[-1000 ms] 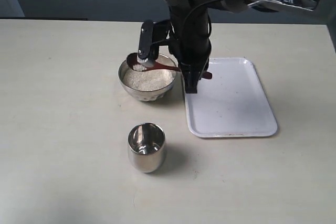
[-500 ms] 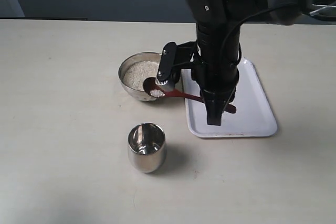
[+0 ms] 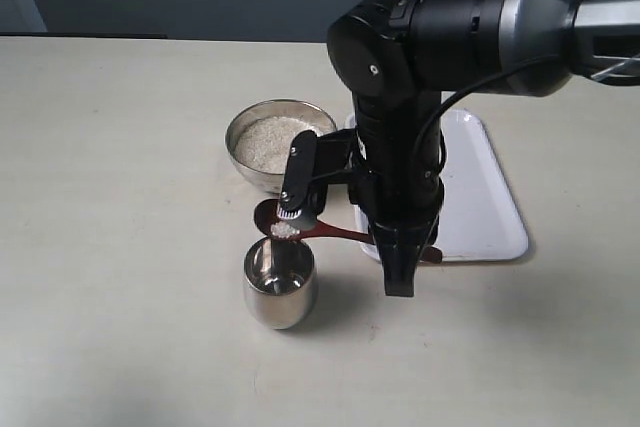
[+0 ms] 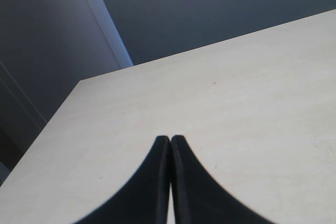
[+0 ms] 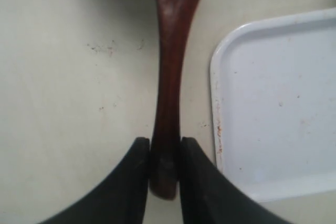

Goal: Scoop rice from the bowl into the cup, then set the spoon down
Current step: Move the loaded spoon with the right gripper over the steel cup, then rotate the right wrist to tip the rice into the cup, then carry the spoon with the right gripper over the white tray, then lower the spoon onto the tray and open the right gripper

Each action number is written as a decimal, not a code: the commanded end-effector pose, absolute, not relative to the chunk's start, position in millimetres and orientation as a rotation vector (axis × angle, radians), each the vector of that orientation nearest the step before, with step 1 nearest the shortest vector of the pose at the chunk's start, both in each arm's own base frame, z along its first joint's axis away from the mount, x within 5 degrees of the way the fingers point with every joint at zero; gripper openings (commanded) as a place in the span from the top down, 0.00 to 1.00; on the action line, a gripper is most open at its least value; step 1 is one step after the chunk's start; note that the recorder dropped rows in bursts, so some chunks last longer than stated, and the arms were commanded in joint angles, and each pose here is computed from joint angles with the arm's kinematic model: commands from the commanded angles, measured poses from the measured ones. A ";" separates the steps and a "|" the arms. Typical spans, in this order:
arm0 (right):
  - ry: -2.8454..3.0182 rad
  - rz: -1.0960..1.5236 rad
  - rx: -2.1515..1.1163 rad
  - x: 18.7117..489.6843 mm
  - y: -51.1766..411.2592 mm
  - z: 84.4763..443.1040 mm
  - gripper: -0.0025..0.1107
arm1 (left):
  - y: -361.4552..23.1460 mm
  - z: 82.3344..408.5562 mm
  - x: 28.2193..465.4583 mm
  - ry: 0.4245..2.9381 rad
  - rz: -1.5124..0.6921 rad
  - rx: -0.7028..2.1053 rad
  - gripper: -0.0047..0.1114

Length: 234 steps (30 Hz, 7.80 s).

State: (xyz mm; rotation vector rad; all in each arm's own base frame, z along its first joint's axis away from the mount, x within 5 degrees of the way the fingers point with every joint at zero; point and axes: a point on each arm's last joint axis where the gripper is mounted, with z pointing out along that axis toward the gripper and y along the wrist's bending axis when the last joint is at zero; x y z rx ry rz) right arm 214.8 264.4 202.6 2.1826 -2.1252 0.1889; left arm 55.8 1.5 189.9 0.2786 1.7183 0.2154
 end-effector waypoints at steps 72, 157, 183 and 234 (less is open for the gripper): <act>-2.149 0.728 2.210 169.4 277.4 197.9 0.98 | 1.3 191.5 55.5 1.705 0.210 0.274 0.96; -2.423 1.176 2.143 131.5 271.4 190.9 0.99 | 1.3 191.5 55.5 1.705 0.210 0.274 0.96; -3.171 0.137 0.616 274.9 114.3 197.4 0.99 | 1.3 191.5 55.5 1.705 0.210 0.274 0.96; -2.860 -0.131 0.799 377.0 199.1 125.5 0.99 | 1.3 191.5 55.5 1.705 0.210 0.274 0.96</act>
